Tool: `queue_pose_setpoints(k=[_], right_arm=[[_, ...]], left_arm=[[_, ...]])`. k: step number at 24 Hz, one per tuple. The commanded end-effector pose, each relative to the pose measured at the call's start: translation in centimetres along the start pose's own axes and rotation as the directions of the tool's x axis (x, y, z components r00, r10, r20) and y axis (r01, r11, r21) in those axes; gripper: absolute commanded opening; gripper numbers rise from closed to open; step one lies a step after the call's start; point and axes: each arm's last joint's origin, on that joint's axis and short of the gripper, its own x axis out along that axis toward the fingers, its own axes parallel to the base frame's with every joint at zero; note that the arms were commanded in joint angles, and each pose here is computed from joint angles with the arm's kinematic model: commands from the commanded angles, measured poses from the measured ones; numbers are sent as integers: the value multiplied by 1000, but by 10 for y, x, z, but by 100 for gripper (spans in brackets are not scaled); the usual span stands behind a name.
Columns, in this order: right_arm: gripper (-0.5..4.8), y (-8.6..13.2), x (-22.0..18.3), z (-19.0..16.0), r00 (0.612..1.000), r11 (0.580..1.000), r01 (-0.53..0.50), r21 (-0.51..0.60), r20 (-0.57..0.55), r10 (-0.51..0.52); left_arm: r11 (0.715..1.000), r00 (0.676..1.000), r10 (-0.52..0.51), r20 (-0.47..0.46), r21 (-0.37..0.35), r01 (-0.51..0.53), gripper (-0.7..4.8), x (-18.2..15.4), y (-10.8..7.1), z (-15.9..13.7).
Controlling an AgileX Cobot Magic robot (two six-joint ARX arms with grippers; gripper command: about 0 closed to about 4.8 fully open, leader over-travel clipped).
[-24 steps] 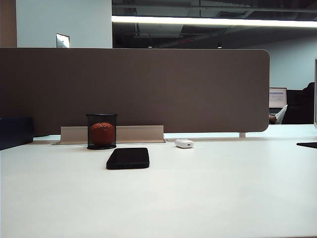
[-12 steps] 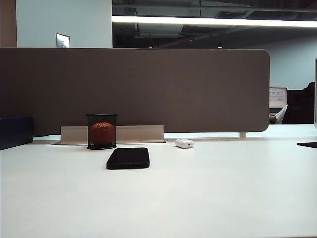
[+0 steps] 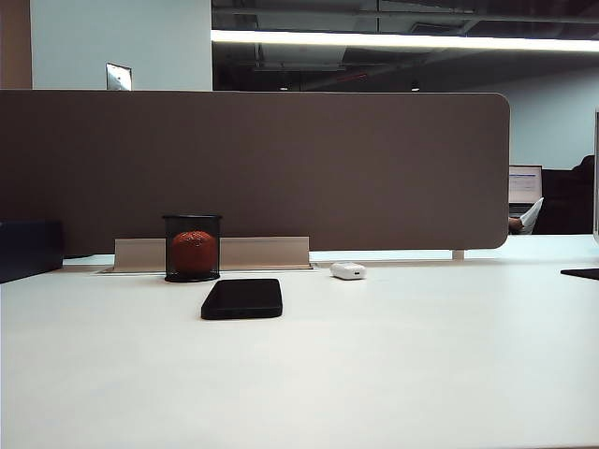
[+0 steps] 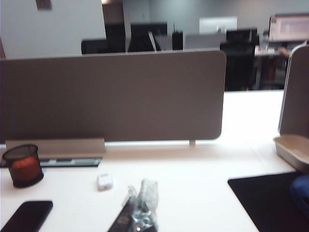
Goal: Find the wireless headphone case on the desktop and place it on the left side of the phone.
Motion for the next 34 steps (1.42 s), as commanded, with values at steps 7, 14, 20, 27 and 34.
queue_pose_setpoints(k=[7, 14, 20, 27, 34], right_arm=[[-5, 4, 28, 78, 981, 1000, 4, 5, -192, -3], [-5, 8, 56, 152, 929, 1000, 13, 0, -371, -12], [-5, 13, 78, 196, 877, 997, -63, 45, -475, 76], [-5, 17, 109, 206, 808, 977, -136, 161, -553, 204], [-6, 20, 139, 194, 731, 932, -182, 314, -591, 342]], left_arm=[[1000, 1000, -2, 11, -3, 2, -5, 0, 0, 2], [1000, 1000, -2, 11, -2, 2, -5, 0, 0, 2], [1000, 1000, -2, 14, -2, 2, -5, 0, 0, 2], [1000, 1000, -1, 14, -2, 2, -5, 0, 0, 2], [1000, 1000, -1, 15, -2, 1, -5, 0, 0, 2]])
